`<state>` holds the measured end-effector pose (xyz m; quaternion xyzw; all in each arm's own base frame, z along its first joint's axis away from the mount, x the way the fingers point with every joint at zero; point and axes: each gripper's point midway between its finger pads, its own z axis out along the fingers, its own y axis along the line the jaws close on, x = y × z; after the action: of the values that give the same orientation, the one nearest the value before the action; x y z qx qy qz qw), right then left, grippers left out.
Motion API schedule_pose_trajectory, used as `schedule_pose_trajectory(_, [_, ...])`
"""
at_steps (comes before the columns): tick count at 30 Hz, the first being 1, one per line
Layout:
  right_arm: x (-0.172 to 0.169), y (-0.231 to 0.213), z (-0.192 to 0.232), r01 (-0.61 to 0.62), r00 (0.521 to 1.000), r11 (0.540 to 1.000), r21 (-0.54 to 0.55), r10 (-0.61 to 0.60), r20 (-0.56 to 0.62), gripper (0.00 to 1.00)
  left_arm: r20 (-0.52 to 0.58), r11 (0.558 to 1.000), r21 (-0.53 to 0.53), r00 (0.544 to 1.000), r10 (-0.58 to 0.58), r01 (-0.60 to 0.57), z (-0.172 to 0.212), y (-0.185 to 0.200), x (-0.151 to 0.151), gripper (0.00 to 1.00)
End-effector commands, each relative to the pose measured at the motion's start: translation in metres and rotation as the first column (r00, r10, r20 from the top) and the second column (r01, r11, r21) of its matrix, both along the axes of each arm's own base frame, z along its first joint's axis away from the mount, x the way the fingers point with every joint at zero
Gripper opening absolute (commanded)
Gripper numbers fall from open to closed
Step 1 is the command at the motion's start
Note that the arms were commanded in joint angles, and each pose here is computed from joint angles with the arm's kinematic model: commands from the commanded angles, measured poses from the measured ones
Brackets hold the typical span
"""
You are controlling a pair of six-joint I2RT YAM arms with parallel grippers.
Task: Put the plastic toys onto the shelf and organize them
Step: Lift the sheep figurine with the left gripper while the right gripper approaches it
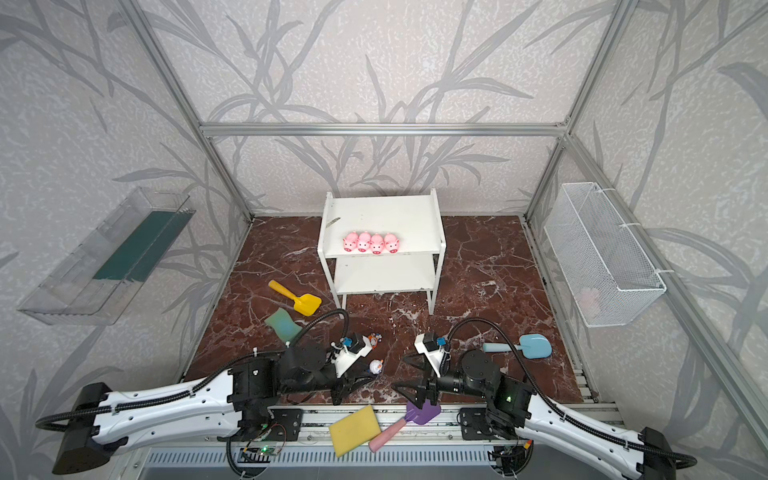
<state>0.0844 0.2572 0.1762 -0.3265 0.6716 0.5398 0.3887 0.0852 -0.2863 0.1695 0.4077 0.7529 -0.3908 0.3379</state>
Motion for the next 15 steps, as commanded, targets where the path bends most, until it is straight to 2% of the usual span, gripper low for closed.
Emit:
schedule_pose_trajectory(1, [-0.005, 0.007, 0.040, -0.082, 0.994, 0.990, 0.114, 0.073, 0.078, 0.84, -0.046, 0.995, -0.080, 0.997, -0.065, 0.061, 0.011, 0.000, -0.011, 0.22])
schedule_pose_trajectory(5, [-0.004, 0.021, 0.052, -0.130, 0.988, 0.984, 0.123, 0.119, 0.096, 0.84, -0.054, 0.985, -0.147, 0.993, -0.100, 0.091, 0.023, -0.001, -0.015, 0.19])
schedule_pose_trajectory(11, [0.001, 0.044, 0.064, -0.187, 0.979, 0.972, 0.144, 0.172, 0.109, 0.83, -0.066, 0.975, -0.183, 0.988, -0.141, 0.126, 0.030, -0.004, -0.019, 0.18])
schedule_pose_trajectory(15, [0.004, 0.055, 0.072, -0.227, 0.971, 0.961, 0.156, 0.210, 0.117, 0.77, -0.065, 0.968, -0.207, 0.986, -0.156, 0.139, 0.036, -0.003, -0.022, 0.18])
